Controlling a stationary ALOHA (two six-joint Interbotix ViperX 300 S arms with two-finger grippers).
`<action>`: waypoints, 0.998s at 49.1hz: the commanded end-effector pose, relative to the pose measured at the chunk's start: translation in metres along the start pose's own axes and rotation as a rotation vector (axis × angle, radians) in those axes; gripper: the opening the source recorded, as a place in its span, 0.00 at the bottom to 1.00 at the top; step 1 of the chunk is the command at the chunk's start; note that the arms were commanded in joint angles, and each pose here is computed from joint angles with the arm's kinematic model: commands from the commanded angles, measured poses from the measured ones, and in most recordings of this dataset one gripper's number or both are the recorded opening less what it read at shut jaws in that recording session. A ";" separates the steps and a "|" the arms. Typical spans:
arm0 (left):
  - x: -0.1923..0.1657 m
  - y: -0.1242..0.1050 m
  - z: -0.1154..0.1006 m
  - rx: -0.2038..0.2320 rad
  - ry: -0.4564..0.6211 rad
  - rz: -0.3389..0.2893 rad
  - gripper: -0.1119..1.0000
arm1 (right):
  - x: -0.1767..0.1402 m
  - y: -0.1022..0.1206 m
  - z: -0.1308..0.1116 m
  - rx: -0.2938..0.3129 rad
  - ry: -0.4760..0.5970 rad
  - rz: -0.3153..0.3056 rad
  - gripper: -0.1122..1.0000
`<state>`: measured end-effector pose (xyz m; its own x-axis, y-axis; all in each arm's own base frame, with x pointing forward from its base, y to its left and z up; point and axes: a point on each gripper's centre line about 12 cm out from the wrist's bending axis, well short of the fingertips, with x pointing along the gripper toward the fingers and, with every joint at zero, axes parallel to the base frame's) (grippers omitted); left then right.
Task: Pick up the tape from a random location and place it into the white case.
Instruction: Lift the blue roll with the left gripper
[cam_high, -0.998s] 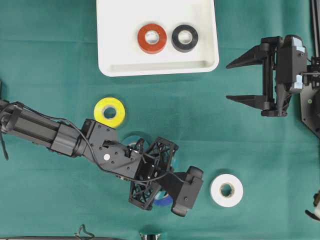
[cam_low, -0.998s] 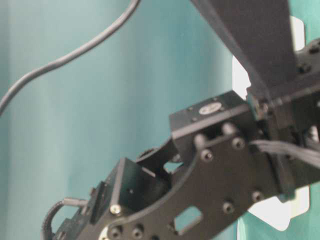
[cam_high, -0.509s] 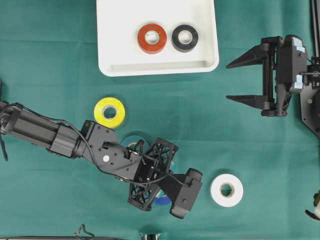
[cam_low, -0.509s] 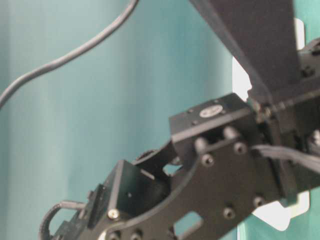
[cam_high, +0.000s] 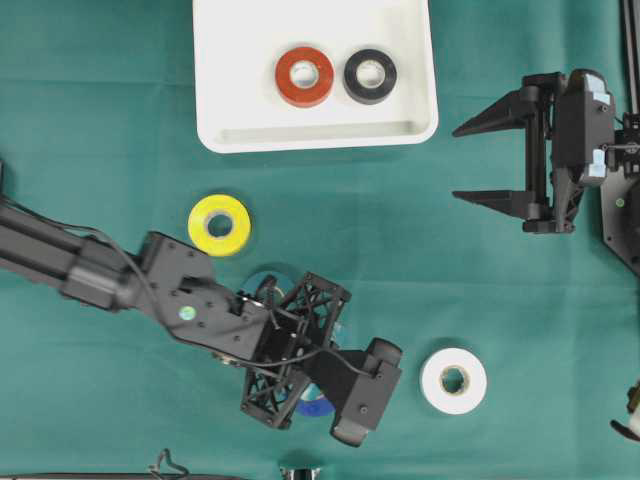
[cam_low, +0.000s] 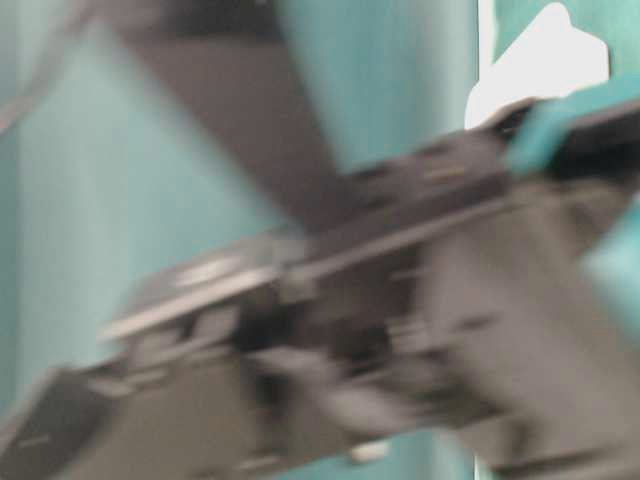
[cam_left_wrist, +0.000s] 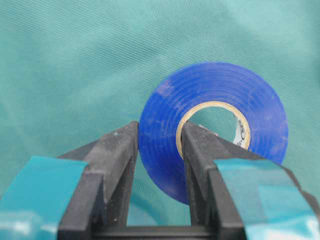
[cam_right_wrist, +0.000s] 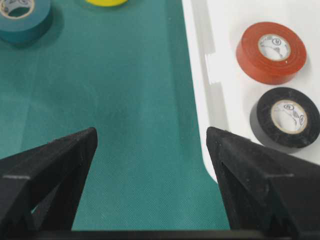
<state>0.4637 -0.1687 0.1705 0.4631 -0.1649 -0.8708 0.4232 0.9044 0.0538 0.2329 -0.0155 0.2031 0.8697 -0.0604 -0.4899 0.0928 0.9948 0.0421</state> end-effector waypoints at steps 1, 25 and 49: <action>-0.042 -0.001 0.020 0.005 -0.090 0.006 0.30 | 0.000 0.000 0.009 0.001 -0.019 -0.001 0.88; -0.108 0.004 0.034 0.002 -0.126 0.016 0.30 | 0.000 0.000 0.009 0.001 -0.016 -0.002 0.88; -0.173 0.002 0.056 0.010 -0.219 0.020 0.30 | 0.000 0.000 0.009 0.002 -0.017 0.000 0.88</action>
<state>0.4358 -0.1599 0.3116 0.5710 -0.2052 -0.7949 0.4182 0.9059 0.0665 0.2323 -0.0154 0.2020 0.8644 -0.0606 -0.4991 0.0941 0.9947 0.0422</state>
